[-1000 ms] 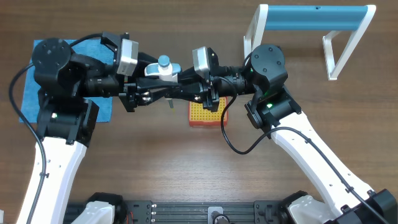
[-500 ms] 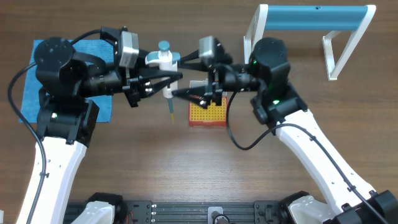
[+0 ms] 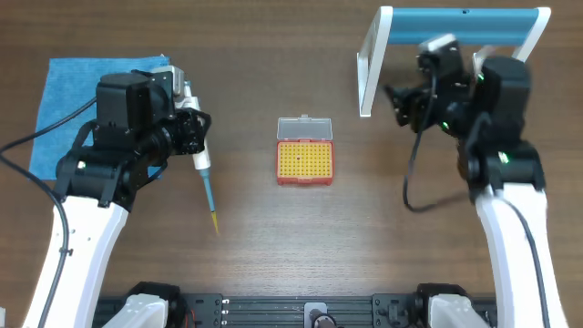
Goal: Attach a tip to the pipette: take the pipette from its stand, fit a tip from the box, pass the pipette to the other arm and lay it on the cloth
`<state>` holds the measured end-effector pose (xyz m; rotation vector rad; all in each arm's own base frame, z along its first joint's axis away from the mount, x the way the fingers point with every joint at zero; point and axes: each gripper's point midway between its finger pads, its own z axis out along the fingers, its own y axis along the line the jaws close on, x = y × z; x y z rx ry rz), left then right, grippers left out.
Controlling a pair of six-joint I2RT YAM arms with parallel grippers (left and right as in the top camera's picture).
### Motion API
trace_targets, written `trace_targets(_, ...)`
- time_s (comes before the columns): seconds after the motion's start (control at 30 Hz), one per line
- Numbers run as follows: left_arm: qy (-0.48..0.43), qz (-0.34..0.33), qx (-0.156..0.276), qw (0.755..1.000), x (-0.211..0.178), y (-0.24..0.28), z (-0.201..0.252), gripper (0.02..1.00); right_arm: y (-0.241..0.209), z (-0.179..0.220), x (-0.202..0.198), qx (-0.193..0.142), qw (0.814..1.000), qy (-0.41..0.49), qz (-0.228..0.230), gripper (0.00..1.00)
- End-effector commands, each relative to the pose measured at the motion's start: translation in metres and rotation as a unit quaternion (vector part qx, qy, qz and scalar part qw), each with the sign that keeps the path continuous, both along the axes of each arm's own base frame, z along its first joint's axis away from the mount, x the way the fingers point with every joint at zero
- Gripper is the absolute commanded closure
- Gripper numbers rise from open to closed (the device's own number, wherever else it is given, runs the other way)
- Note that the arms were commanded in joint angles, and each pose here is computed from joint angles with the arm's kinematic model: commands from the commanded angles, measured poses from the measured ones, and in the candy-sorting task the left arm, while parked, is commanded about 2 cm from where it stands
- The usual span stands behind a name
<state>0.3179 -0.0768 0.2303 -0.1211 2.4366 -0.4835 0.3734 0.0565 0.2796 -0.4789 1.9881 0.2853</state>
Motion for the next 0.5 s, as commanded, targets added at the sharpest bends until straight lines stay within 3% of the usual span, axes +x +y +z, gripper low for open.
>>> trace_targets(0.03, -0.004, 0.082, 0.037, 0.996, 0.01, 0.055, 0.013, 0.991, -0.028, 0.087, -0.064, -0.061, 0.986, -0.135, -0.081, 0.253)
trace_targets(0.17, 0.002, 0.086, 0.082, 0.993, 0.015, 0.093, 0.02, 0.991, -0.045, 0.108, -0.131, -0.079, 0.973, -0.168, -0.14, 0.253)
trace_targets(0.3, 0.072, 0.066, 0.106, 0.989, 0.042, 0.118, 0.009, 0.993, -0.039, 0.086, -0.206, -0.064, 0.977, -0.146, -0.14, 0.253)
trace_targets(0.4, 0.084, 0.058, 0.11, 0.989, 0.078, 0.125, 0.01, 0.991, -0.036, 0.082, -0.24, -0.059, 0.969, -0.192, -0.141, 0.253)
trace_targets(0.5, 0.102, 0.031, 0.124, 0.987, 0.115, 0.133, -0.003, 0.991, -0.035, 0.045, -0.259, -0.058, 0.967, -0.203, -0.142, 0.253)
